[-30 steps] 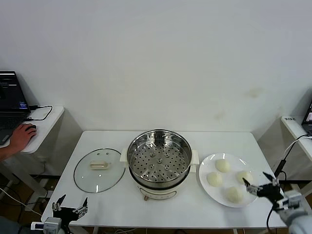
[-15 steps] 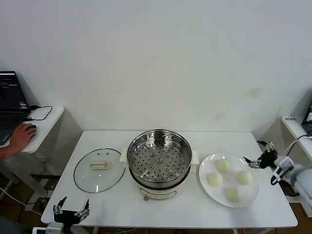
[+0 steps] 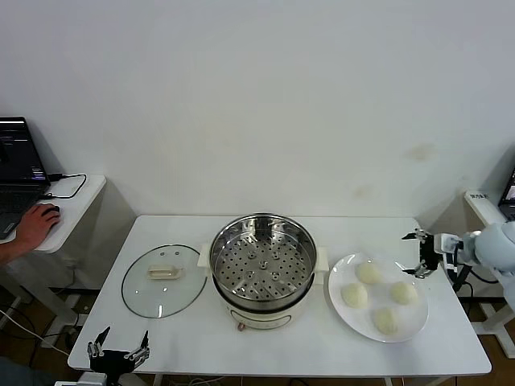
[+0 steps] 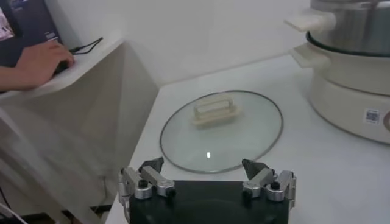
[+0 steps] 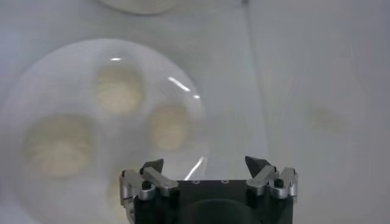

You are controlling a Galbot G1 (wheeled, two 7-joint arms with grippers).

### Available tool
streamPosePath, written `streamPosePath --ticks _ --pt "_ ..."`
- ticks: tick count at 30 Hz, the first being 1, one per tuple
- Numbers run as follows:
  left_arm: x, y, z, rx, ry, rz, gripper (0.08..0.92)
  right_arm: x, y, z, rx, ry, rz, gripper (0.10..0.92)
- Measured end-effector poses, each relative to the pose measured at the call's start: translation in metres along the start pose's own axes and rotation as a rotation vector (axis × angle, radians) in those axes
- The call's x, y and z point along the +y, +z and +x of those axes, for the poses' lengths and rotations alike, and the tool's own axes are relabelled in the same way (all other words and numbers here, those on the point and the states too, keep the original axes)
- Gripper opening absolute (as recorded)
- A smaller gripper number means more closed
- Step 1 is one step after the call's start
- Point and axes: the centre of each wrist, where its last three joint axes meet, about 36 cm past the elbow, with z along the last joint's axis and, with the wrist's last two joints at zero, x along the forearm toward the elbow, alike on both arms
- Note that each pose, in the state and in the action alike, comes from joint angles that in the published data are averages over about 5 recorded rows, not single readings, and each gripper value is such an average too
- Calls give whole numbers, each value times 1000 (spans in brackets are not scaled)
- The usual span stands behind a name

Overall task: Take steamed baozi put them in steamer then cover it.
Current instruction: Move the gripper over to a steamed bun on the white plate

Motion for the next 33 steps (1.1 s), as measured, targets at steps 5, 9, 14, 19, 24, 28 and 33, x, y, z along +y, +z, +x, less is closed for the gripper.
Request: streamPosePath --ticks 5,9,14,19,24,28,33 --pt "-1 2 4 6 -6 4 823 -14 -9 -20 18 -79 51 823" --pt "-3 3 4 11 -6 4 823 -23 -16 -33 27 -116 79 823" --pt "-3 5 2 15 -5 0 823 -32 -24 -50 27 -140 95 822" --pt "-3 8 1 23 -5 -2 823 -36 -30 -69 23 -151 98 823" --pt "-5 13 2 33 -3 -3 823 -38 -36 -84 24 -158 102 822" --pt "-5 15 2 39 -4 -2 823 -39 -38 -93 31 -161 107 823" --pt "-6 17 0 44 -4 1 823 -40 -40 -102 43 -167 114 823"
